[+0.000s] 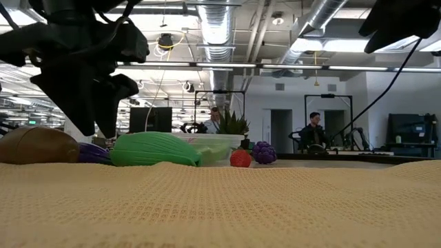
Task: Pick and placing Produce into tupperware
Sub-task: Put the purple eggplant into the transparent bin
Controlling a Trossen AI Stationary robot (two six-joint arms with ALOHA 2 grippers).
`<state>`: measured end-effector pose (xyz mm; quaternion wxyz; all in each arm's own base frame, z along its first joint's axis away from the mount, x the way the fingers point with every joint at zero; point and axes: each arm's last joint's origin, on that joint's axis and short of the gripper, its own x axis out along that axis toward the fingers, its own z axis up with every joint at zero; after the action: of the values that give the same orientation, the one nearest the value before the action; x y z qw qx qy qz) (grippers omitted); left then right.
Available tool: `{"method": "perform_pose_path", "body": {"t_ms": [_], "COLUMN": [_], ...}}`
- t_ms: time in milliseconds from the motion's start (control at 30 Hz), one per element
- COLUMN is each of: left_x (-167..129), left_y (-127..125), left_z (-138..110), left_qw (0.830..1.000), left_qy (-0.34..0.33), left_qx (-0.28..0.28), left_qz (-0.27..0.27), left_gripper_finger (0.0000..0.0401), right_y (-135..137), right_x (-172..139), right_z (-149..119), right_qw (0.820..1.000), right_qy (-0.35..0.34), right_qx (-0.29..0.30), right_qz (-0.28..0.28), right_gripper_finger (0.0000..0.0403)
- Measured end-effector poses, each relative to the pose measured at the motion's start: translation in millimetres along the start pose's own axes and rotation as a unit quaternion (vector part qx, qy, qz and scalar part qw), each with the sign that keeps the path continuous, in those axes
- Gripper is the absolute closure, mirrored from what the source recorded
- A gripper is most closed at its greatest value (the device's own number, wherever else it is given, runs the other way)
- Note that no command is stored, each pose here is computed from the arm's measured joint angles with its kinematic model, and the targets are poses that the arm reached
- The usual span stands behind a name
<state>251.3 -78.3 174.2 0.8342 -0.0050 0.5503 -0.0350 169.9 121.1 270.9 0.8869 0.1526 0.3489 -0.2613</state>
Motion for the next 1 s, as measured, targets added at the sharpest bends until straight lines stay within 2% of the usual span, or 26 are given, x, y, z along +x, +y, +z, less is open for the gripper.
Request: {"method": "perform_pose_path", "body": {"t_ms": [367, 667, 1000], "left_x": [0.5, 19.9, 23.7], "left_y": [2.4, 1.7, 2.4], "left_z": [0.4, -2.8, -5.8], "left_qw": [0.998, 0.994, 0.993], "left_qy": [0.002, 0.039, 0.057], "left_qx": [-0.055, -0.101, -0.104], "left_qz": [-0.002, 0.006, 0.014], "left_gripper_finger": [0.0201, 0.0201, 0.0201], "right_y": [0.4, 0.7, -0.1], "right_x": [0.0, 0.1, 0.3], "right_z": [0.2, 0.2, 0.2], "right_qw": [1.0, 1.0, 1.0], "right_qy": [-0.001, -0.001, 0.0], "right_qx": [0.002, 0.002, -0.001], "right_qz": [0.002, 0.002, -0.001], "right_gripper_finger": [0.0163, 0.0163, 0.0163]}}
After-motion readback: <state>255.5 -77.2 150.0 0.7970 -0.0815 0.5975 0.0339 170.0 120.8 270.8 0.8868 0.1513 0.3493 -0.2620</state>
